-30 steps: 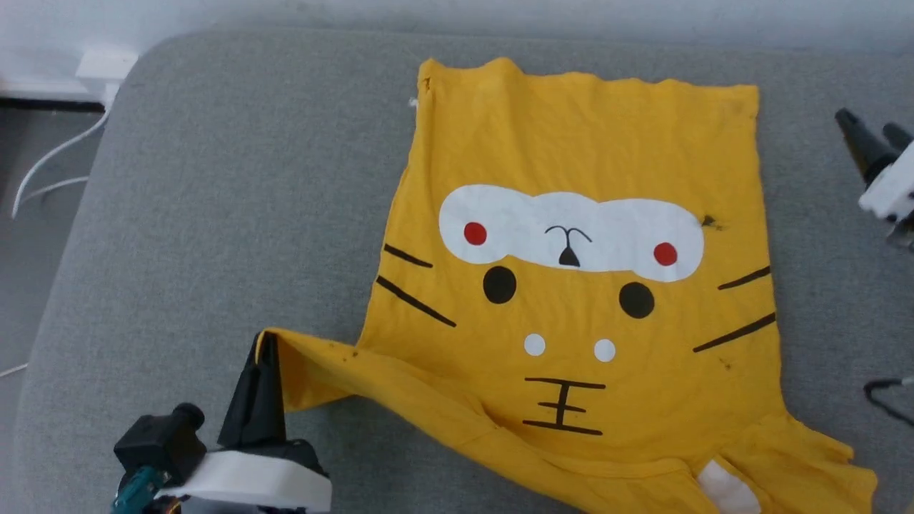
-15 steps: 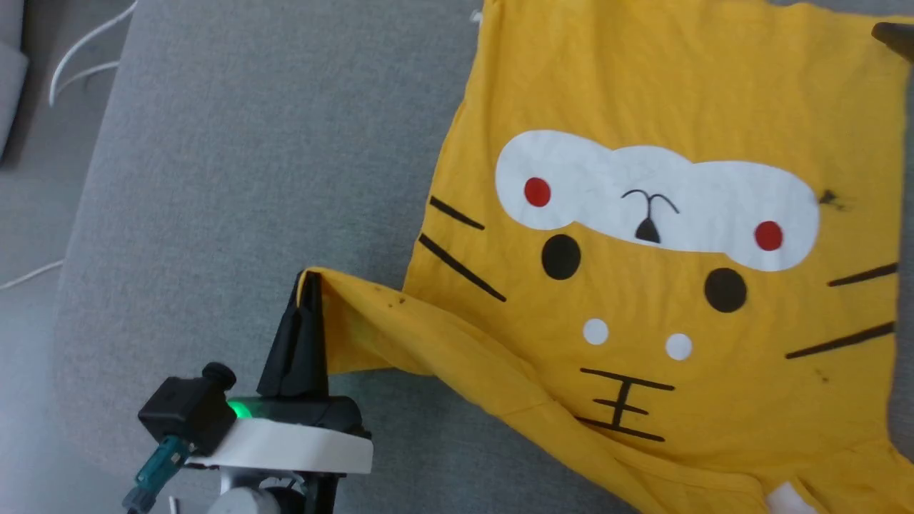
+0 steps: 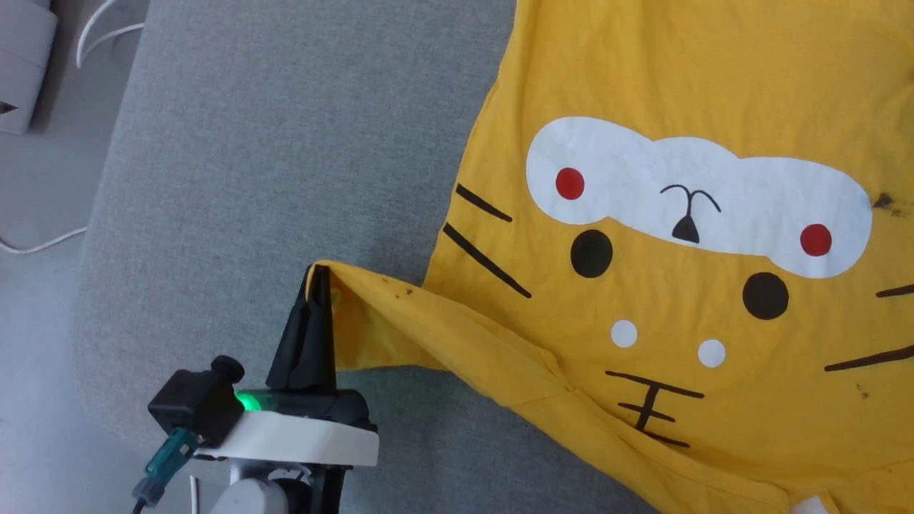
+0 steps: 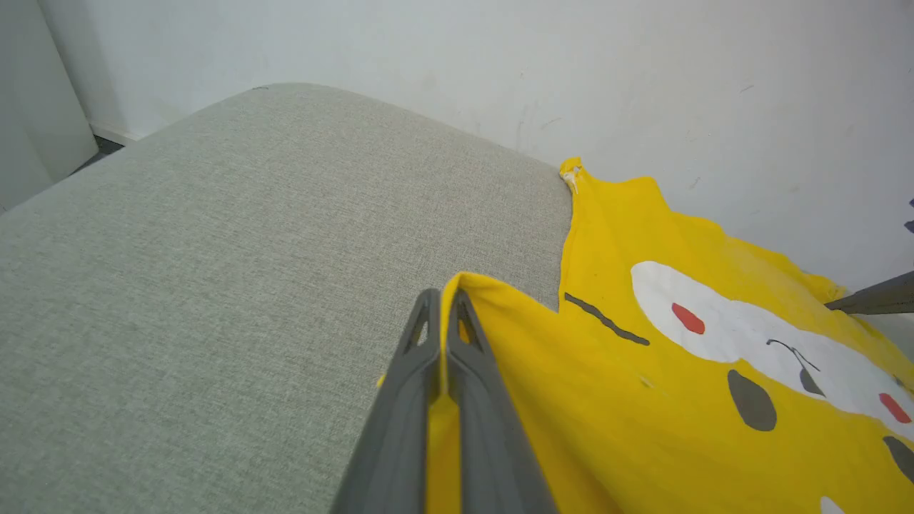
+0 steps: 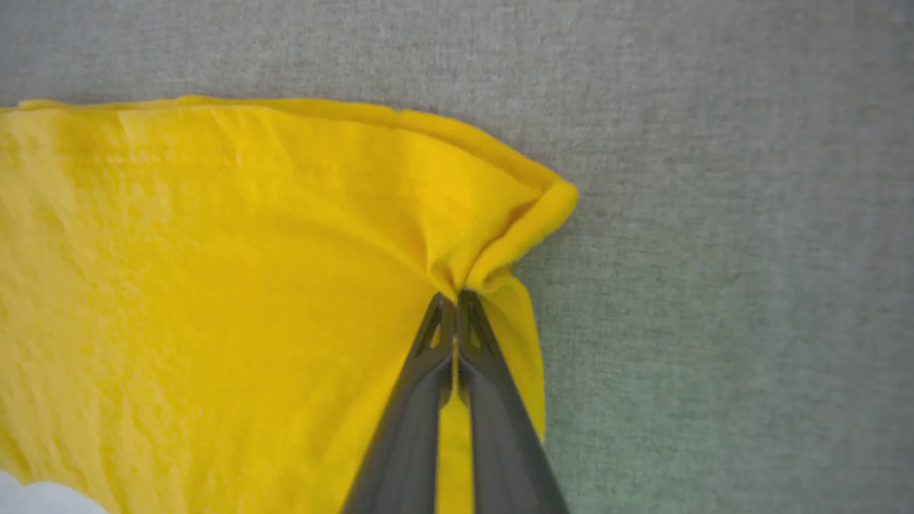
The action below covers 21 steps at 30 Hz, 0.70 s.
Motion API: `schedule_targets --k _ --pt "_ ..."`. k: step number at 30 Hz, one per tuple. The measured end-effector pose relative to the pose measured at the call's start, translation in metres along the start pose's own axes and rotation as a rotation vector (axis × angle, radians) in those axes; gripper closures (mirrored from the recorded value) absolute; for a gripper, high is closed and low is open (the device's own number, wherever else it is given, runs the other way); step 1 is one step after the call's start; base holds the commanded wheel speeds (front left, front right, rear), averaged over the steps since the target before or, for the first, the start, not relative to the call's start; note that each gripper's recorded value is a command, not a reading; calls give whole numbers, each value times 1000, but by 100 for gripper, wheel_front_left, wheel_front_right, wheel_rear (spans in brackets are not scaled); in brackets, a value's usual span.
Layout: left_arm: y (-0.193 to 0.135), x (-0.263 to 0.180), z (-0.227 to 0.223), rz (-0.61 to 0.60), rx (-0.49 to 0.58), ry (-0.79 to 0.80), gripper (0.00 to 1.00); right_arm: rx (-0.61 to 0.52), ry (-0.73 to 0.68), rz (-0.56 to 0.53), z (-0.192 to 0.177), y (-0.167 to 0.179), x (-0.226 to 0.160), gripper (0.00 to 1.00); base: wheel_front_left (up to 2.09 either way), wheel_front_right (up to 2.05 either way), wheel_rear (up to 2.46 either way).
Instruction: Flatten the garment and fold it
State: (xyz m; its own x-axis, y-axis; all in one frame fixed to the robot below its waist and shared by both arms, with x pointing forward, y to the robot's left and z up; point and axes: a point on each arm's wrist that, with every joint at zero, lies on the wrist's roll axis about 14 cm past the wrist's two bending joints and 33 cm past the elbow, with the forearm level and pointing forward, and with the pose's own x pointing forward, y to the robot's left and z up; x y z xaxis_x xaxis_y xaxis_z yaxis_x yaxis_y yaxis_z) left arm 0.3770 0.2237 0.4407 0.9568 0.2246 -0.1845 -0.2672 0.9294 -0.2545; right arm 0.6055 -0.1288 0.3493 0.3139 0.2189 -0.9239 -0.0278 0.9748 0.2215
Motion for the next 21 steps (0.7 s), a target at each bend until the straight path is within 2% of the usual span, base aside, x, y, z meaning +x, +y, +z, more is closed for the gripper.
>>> schedule_targets --k 6,10,13,17,21 --pt "2 -3 1 3 -4 -7 100 -36 -41 2 1 9 -9 100 0 0 0" --pt "6 -8 5 9 -2 -17 100 -145 -124 16 8 30 -25 100 0 0 0" --pt "6 -14 11 4 -1 -31 100 -250 -213 5 19 36 -54 100 0 0 0" --pt "12 -26 16 16 6 -33 100 -348 -270 -10 12 25 -95 100 0 0 0" --pt "17 -37 18 24 19 -25 100 -396 -271 -50 -22 -6 -130 100 0 0 0"
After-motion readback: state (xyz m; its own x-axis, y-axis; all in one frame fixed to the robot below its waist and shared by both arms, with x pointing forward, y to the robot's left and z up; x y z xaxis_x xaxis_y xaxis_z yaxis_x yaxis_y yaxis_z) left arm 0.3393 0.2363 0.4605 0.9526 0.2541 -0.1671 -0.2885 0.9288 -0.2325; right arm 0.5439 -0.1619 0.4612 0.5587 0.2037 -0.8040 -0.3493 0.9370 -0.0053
